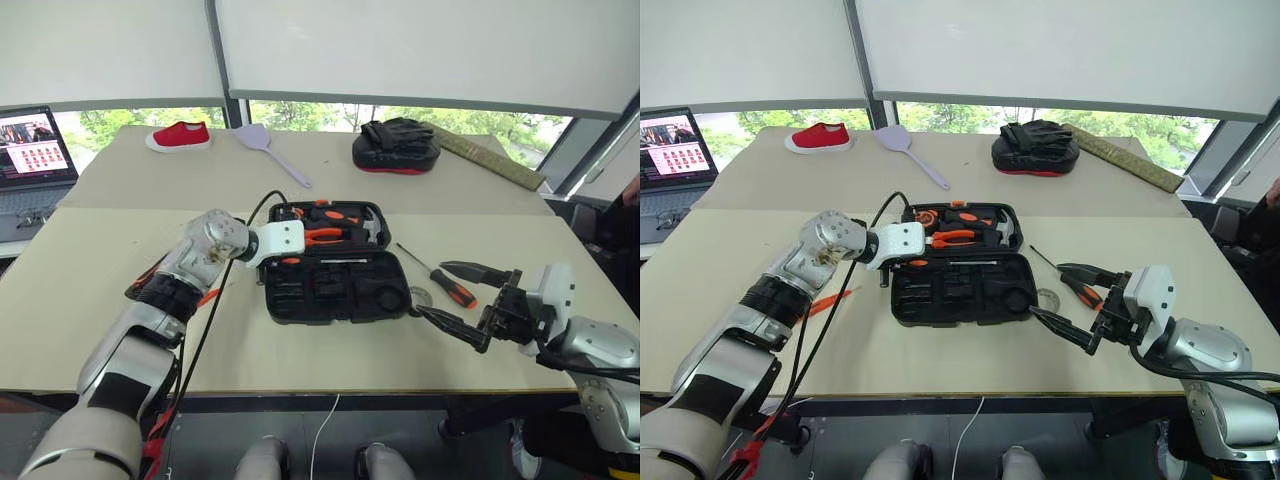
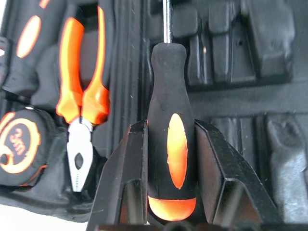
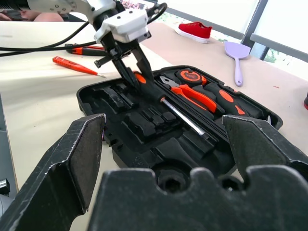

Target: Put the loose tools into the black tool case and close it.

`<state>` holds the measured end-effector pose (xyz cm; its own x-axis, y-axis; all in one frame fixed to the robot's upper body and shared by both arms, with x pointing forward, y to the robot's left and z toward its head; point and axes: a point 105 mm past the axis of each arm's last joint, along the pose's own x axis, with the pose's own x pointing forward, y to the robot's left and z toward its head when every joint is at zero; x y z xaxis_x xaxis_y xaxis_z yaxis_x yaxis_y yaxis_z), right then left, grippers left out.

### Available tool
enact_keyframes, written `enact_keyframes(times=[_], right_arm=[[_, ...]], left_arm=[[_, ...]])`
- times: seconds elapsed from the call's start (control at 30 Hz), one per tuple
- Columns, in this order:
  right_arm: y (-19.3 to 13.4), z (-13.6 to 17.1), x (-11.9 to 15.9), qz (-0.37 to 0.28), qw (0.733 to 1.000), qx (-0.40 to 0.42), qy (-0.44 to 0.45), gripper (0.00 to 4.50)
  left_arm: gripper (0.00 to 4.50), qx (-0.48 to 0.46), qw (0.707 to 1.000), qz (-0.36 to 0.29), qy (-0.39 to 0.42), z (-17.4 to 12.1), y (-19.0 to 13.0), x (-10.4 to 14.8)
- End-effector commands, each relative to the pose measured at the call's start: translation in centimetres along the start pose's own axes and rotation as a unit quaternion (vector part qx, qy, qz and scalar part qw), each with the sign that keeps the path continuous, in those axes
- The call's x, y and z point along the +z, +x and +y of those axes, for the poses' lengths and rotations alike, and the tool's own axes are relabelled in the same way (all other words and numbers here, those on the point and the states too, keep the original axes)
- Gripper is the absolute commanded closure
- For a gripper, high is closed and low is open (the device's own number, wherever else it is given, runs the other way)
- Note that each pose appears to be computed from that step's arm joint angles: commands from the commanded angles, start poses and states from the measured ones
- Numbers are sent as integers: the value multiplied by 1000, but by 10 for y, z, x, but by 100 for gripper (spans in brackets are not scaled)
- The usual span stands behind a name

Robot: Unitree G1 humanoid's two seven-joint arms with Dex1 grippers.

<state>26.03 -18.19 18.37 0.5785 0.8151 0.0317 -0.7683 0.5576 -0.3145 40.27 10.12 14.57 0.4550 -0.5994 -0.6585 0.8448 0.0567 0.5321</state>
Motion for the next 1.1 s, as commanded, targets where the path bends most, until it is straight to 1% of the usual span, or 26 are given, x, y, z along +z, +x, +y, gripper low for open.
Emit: enact_keyframes(times=[0.03, 0.1, 0.23, 0.37, 0.4, 0.43, 0.5, 0.53, 0.6, 0.73, 0.77, 0.8, 0.87, 0.9, 0.97, 1.0, 1.1], right_arm=[[-1, 1, 13, -18, 1000, -5, -16, 0], [-1, 3, 13, -20, 1000, -1, -11, 0], [-1, 7, 14, -25, 1000, 8, 1, 0], [-1, 12, 14, -28, 999, 14, 10, 0], [-2, 12, 15, -28, 999, 15, 12, 0], [-2, 12, 15, -28, 999, 16, 14, 0], [-4, 13, 15, -27, 999, 17, 20, 0], [-4, 14, 15, -27, 999, 18, 24, 0], [-5, 16, 16, -28, 999, 21, 38, 0], [-8, 16, 15, -28, 998, 16, 47, 0], [-8, 15, 15, -29, 998, 12, 47, 0], [-8, 14, 15, -32, 998, 6, 48, 0], [-6, 11, 16, -40, 998, -4, 47, 0], [-5, 11, 16, -41, 998, -3, 46, 0], [-4, 10, 17, -40, 998, -2, 43, 0], [-4, 9, 17, -40, 998, -2, 41, 0], [-6, 7, 18, -39, 998, -6, 39, 0]], left_arm=[[361, 18, 999, 9, 28, 12, -5, 8], [361, 23, 999, 11, 20, 12, -4, 6], [361, 40, 999, -11, 7, 17, -2, 14], [361, 14, 1000, -14, 10, 8, -1, 13], [260, 24, 999, -23, 13, 10, -2, 15], [239, 31, 999, -30, 17, 12, -4, 17], [163, 55, 996, -64, 6, 17, -8, 25], [163, 58, 995, -78, -9, 18, -10, 28], [163, 56, 995, -78, 6, 15, -17, 22], [163, 50, 982, -155, -97, 11, -22, 31], [217, 51, 979, -164, -109, 11, -22, 33], [240, 53, 976, -170, -123, 10, -20, 32], [308, 61, 967, -181, -167, 10, -10, 32], [353, 65, 964, -180, -184, 8, -3, 29], [427, 78, 967, -166, -179, 6, 9, 24], [445, 81, 966, -166, -184, 4, 13, 23], [445, 73, 964, -166, -196, -2, 24, 24]])
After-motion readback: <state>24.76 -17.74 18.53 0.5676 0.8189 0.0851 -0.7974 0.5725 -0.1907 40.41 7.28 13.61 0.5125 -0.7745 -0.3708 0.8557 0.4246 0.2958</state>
